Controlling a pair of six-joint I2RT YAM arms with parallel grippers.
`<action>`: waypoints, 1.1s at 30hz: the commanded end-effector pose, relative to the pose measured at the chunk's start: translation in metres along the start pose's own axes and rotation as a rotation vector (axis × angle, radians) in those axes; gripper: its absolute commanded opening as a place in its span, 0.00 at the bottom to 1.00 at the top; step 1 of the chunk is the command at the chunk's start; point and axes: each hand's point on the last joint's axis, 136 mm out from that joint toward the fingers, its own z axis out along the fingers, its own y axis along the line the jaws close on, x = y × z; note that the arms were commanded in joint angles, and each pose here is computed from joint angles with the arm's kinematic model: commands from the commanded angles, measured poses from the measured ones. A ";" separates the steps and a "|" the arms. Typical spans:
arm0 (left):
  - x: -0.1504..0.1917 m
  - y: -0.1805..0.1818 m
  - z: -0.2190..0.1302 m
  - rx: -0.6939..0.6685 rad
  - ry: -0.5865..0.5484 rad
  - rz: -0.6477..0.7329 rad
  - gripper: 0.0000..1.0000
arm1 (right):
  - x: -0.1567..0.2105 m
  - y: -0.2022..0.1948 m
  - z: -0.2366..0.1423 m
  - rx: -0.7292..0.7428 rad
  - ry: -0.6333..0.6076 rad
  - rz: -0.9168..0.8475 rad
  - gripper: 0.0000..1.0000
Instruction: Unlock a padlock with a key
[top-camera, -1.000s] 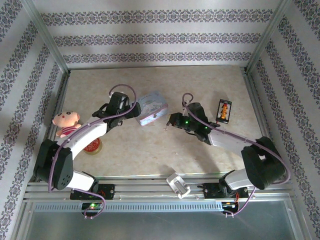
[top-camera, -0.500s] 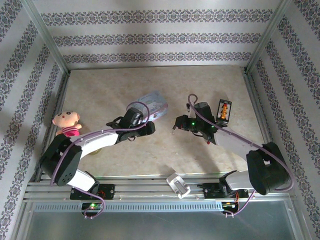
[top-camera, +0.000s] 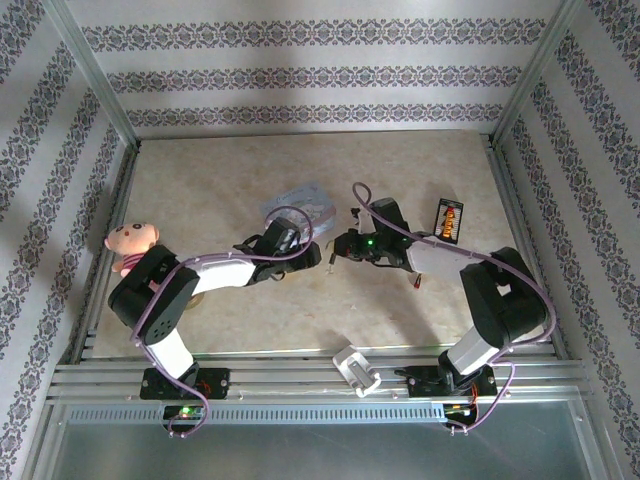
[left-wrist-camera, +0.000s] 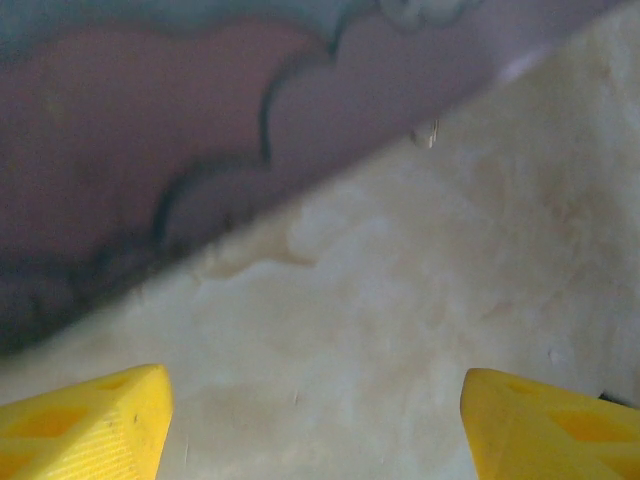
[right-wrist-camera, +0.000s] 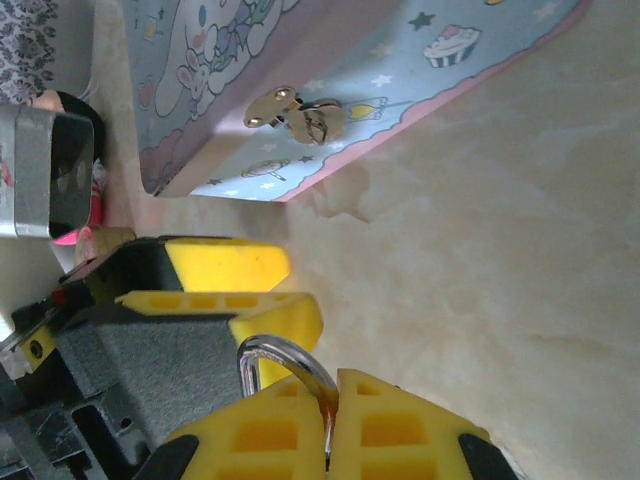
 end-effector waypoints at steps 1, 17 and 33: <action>-0.042 -0.005 0.000 0.006 -0.136 -0.026 0.76 | -0.005 0.018 0.011 -0.069 0.027 -0.050 0.00; -0.108 0.038 0.005 -0.063 -0.273 -0.121 0.79 | 0.007 -0.021 0.022 -0.048 0.103 0.044 0.00; -0.120 0.043 -0.037 -0.050 -0.341 -0.131 0.80 | 0.032 -0.087 -0.017 0.274 0.184 0.051 0.07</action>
